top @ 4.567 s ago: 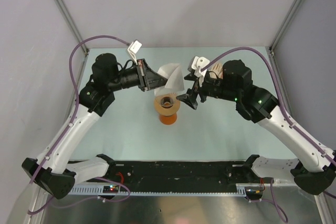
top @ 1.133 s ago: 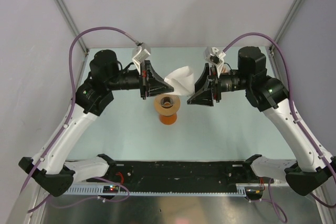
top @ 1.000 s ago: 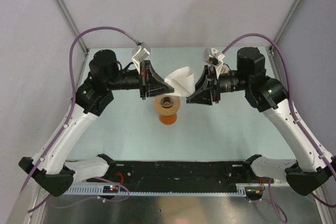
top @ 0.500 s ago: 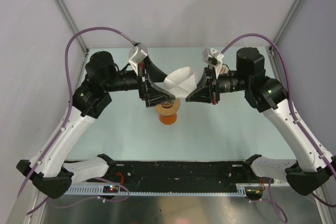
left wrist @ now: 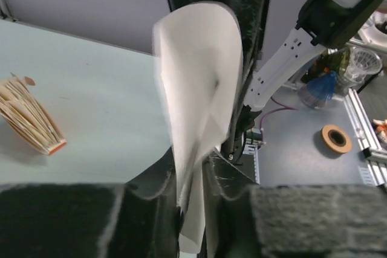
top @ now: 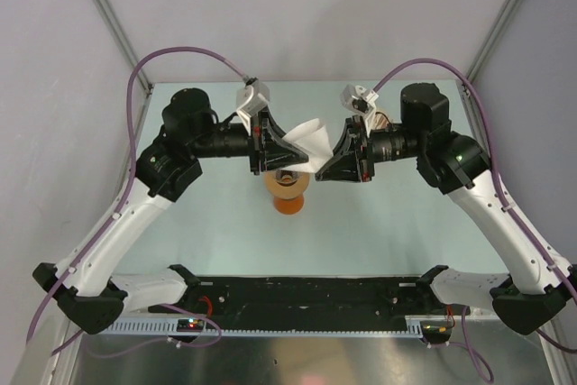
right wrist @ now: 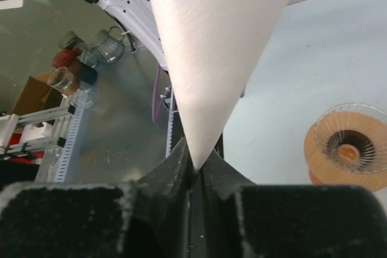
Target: Place the coffee filter in the dripper
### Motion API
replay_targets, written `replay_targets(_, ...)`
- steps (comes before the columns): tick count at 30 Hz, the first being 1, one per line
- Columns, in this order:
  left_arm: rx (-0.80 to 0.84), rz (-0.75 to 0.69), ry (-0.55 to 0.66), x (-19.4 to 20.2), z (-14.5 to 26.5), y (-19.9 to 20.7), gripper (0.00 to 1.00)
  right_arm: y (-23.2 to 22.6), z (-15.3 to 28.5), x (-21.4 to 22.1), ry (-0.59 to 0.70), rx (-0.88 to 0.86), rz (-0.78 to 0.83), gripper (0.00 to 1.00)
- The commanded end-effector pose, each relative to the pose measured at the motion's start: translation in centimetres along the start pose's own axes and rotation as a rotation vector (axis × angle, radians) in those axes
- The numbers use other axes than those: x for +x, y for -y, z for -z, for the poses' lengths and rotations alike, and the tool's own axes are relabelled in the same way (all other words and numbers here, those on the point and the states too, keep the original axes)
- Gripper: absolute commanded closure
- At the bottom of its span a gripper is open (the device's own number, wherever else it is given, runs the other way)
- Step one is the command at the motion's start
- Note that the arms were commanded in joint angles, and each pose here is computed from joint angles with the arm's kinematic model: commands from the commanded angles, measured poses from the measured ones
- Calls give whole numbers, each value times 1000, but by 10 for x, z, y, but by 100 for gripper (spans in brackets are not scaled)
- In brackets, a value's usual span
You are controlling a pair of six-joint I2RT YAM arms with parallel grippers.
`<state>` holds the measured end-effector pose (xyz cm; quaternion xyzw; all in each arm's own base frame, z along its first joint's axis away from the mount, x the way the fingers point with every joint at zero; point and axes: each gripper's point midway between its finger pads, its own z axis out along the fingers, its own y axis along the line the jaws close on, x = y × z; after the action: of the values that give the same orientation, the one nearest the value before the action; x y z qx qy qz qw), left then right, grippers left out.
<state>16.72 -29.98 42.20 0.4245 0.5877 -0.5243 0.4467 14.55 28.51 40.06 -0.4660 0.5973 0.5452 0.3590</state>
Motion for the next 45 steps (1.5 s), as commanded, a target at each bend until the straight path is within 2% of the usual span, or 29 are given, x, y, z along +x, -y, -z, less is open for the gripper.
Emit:
replay_targets(1,74,-51,32,-15,6,22,88,2,8,-19,58,37,18,75)
replay_targets(3,80,-46,28,-12,7,23,96,5,11,-30,96,59,20,64)
replay_targets(6,81,-39,24,-10,7,23,100,4,13,-46,141,68,26,58)
replay_targets(8,77,-34,23,-9,6,22,100,3,14,-52,151,63,33,64)
replay_targets(10,73,-26,22,-8,6,21,100,2,14,-53,149,57,41,85)
replay_targets(11,72,-24,22,-8,6,21,100,1,14,-53,147,55,45,93)
replay_targets(13,69,-21,21,-7,6,20,100,-1,16,-53,147,52,63,98)
replay_targets(14,67,-18,20,-7,6,20,100,-1,17,-54,150,53,71,98)
replay_targets(15,66,-15,19,-6,6,19,100,-3,17,-55,153,52,79,84)
replay_targets(17,70,-7,14,-4,5,19,100,-5,18,-60,165,54,92,64)
replay_targets(18,75,-2,11,-3,5,19,100,-5,18,-62,171,56,97,59)
replay_targets(20,84,4,4,-1,4,20,100,-7,19,-69,184,55,107,59)
replay_targets(22,93,10,-2,1,3,20,100,-9,19,-75,193,48,119,72)
replay_targets(23,94,13,-3,2,3,20,100,-10,20,-77,195,43,123,85)
replay_targets(24,93,17,-5,3,2,19,100,-12,20,-79,195,37,125,92)
replay_targets(27,93,25,-11,6,2,18,100,-15,21,-85,203,31,133,99)
replay_targets(28,93,28,-13,7,1,18,100,-15,22,-87,208,37,137,93)
replay_targets(29,94,28,-13,7,1,18,100,-15,22,-89,213,41,139,81)
replay_targets(30,96,28,-14,8,1,18,100,-15,22,-91,219,44,143,74)
replay_targets(32,99,31,-18,9,1,18,100,-15,23,-95,232,48,147,67)
replay_targets(35,110,34,-23,12,1,20,100,-14,22,-100,251,53,141,63)
replay_targets(37,110,36,-25,12,1,19,100,-12,21,-104,259,53,137,68)
replay_targets(39,108,37,-23,12,1,19,100,-11,21,-104,253,44,131,90)
replay_targets(41,104,37,-20,10,1,19,100,-11,21,-104,248,40,117,97)
replay_targets(42,98,37,-17,9,2,19,95,-9,22,-104,250,42,107,99)
replay_targets(45,61,42,-3,6,5,14,43,-5,29,-109,278,61,98,100)
